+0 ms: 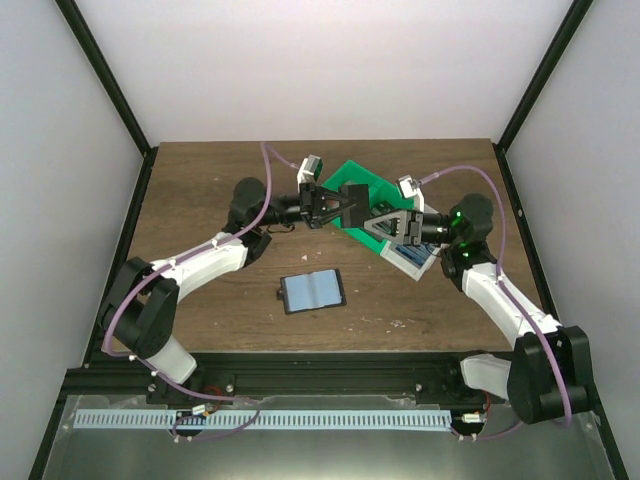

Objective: Put the credit cards into the card holder
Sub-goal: Pick up the credit card from the storage box.

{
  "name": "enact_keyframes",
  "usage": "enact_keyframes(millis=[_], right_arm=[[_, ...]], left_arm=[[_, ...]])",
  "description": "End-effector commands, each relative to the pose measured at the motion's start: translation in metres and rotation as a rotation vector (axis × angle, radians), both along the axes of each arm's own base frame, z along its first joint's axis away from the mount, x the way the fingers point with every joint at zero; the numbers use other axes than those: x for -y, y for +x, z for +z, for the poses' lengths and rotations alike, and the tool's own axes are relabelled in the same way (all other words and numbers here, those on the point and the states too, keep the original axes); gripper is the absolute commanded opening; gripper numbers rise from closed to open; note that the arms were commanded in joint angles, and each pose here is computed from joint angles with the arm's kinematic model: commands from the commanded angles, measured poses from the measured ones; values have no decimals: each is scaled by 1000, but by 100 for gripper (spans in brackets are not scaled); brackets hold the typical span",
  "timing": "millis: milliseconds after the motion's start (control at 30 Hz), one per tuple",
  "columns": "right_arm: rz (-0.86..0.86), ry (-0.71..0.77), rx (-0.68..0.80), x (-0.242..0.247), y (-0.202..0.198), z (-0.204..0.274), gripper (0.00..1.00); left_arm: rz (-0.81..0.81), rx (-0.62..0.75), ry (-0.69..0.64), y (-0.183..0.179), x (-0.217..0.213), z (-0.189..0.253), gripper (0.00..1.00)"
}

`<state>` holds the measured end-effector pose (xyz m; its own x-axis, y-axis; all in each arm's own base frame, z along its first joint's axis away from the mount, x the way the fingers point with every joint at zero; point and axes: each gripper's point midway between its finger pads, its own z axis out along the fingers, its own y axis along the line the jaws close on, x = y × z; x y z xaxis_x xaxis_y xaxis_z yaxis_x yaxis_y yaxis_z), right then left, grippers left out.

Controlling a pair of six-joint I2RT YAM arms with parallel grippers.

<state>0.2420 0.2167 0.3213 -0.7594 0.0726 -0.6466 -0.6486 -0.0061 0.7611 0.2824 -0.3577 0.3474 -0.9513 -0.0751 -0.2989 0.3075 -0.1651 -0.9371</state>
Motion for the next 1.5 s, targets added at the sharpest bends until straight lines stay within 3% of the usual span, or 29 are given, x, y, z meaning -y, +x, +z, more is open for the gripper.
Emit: enact_keyframes(millis=[0,333,1067,1267,1467], right_arm=[[0,25,58,0,-3,19,28],[-26,52,30,1,1,29,37],[-96,-99,-125,-20,47,1,15],[-140,-165,-123,-26,57,-8,14],[-50,-154,-80,-42,45,-5,19]], left_arm=[[-55,69,-58,-20,-9,24,0],[-90,197,-49,-39,-15,24,0],[-141,305,-79,-62,-16,38,0],[-138,355,-56,-67,-12,43,0],[-117,355,-20,-62,-8,38,0]])
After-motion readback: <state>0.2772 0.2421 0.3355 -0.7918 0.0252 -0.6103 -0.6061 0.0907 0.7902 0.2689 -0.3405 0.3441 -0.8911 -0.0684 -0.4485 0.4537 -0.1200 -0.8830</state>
